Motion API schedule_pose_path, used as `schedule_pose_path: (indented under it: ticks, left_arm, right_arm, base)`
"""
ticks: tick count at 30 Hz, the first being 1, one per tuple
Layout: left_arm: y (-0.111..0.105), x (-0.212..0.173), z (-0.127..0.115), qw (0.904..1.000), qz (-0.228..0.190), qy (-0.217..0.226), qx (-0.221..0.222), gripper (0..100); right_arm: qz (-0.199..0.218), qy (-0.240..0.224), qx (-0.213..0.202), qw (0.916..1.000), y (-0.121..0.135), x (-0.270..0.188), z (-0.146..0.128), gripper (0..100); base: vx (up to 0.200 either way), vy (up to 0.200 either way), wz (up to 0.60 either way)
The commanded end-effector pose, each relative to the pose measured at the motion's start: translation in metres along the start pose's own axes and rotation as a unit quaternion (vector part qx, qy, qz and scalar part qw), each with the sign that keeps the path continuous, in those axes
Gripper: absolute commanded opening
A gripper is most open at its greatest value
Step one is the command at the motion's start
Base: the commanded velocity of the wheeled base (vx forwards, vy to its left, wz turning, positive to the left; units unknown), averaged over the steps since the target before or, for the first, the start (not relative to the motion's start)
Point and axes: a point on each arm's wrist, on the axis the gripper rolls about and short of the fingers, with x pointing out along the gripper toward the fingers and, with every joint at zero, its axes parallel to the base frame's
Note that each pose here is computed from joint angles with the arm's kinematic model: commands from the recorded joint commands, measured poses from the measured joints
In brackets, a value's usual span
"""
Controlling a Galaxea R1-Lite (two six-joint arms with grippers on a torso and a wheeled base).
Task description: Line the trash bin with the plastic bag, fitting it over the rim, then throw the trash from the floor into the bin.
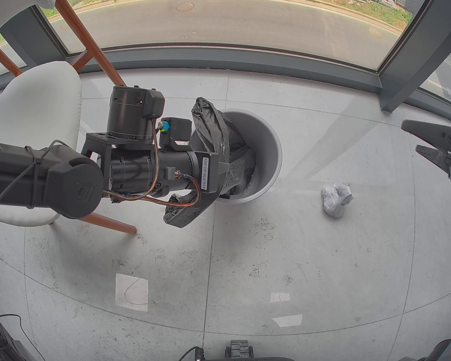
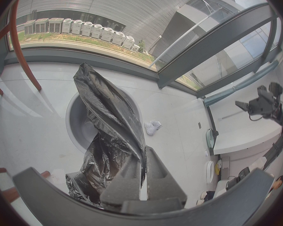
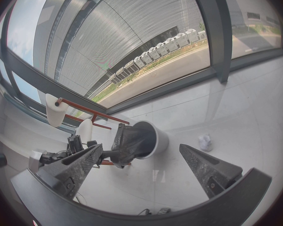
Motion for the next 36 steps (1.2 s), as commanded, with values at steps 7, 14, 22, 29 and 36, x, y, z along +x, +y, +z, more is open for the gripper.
schedule_pose_path:
  ticks: [7, 14, 22, 29, 36]
  left_arm:
    - [-0.008, 0.0, -0.002, 0.9979, -0.008, 0.013, 0.063, 0]
    - [-0.008, 0.0, -0.003, 0.9947, -0.008, 0.029, 0.098, 0]
    - [-0.011, -0.003, 0.008, 0.9857, -0.01, 0.046, 0.162, 0]
    - [-0.01, -0.003, 0.008, 0.9807, 0.002, 0.059, 0.187, 0]
    - [-0.009, -0.002, 0.006, 0.9741, 0.012, 0.064, 0.216, 0]
  right_arm:
    - [0.018, 0.053, 0.021, 0.9982, 0.015, 0.074, 0.005, 100]
    - [0.026, 0.063, 0.018, 0.9975, 0.021, 0.099, 0.007, 100]
    - [0.037, 0.061, 0.023, 0.9972, 0.03, 0.129, 0.013, 100]
    - [0.032, 0.079, 0.04, 0.9956, 0.033, 0.145, 0.012, 100]
    - [0.026, 0.092, 0.084, 0.9919, 0.04, 0.159, 0.016, 100]
  base:
    - [0.0, 0.0, 0.0]
    - [0.0, 0.0, 0.0]
    - [0.0, 0.0, 0.0]
    - [0.0, 0.0, 0.0]
    - [0.0, 0.0, 0.0]
